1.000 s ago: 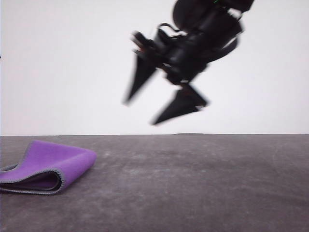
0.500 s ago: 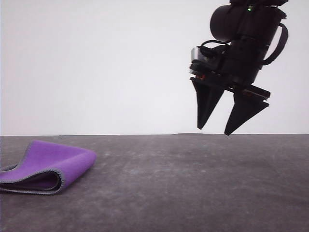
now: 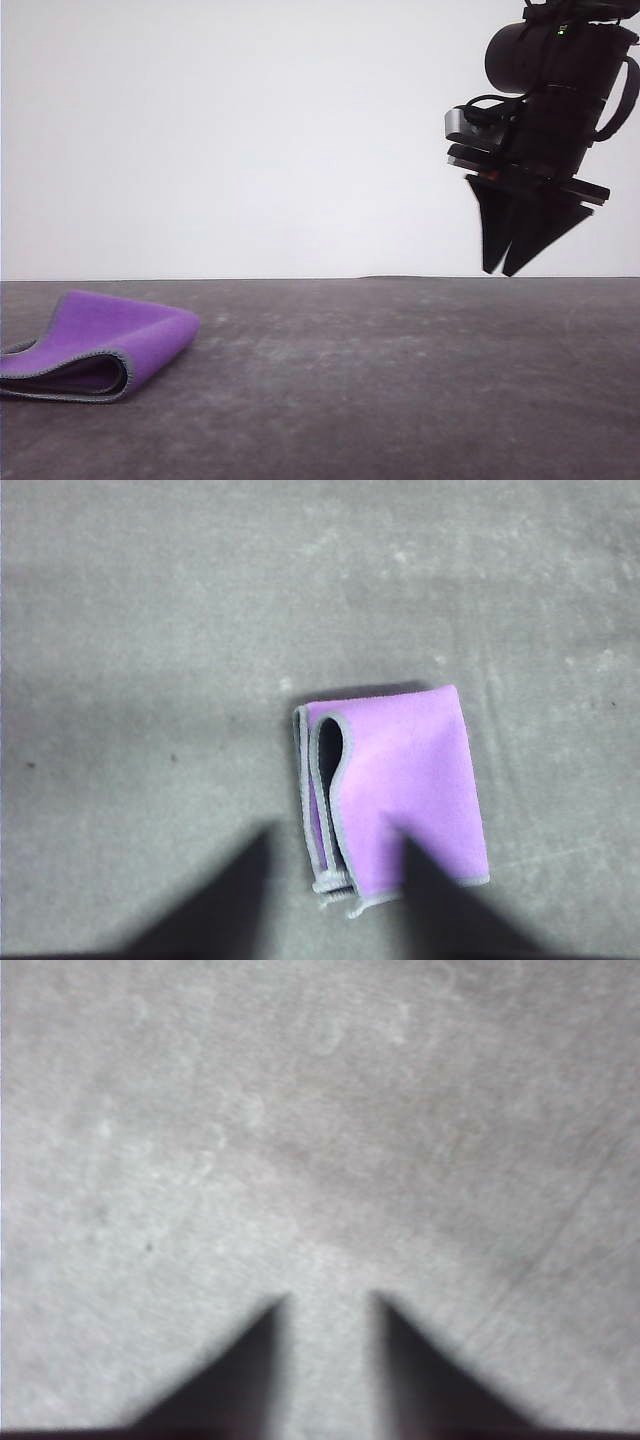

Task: Fold clothes

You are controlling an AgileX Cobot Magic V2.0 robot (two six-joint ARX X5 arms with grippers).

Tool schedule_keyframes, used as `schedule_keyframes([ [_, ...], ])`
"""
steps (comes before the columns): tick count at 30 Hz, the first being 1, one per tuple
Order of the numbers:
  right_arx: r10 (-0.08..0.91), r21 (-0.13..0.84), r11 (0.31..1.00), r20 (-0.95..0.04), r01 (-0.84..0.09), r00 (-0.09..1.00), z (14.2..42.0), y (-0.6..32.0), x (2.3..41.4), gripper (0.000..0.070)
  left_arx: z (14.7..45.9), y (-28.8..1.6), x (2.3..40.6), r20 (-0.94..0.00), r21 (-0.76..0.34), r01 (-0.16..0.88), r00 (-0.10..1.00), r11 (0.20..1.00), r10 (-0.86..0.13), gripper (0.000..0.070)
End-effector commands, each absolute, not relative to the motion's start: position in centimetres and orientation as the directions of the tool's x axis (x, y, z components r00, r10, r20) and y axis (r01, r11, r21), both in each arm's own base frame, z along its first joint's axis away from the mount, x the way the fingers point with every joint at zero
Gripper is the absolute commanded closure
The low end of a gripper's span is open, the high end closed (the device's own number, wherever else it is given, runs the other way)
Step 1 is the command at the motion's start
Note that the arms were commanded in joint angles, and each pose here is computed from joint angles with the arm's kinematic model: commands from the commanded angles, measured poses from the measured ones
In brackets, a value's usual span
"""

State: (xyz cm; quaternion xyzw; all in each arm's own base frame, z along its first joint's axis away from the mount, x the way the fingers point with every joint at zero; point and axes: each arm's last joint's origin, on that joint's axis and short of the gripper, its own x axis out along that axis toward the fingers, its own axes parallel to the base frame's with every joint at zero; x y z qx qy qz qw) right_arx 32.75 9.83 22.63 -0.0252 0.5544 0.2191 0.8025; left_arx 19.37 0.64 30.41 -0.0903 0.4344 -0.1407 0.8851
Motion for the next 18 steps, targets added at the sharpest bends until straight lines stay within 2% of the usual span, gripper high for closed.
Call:
schedule_keyframes([
  [1, 0.334, 0.195, 0.889, -0.895, -0.415, 0.295, 22.88, 10.10, 32.86, 0.0694, 30.53, 0.73, 19.67, -0.742, -0.270, 0.178, 0.587, 0.946, -0.322, 0.0690],
  [18, 0.330, 0.186, 0.890, -0.892, -0.416, 0.307, 22.92, 10.14, 32.96, 0.0694, 30.58, 0.74, 19.74, -0.738, -0.275, 0.172, 0.593, 0.946, -0.322, 0.0684],
])
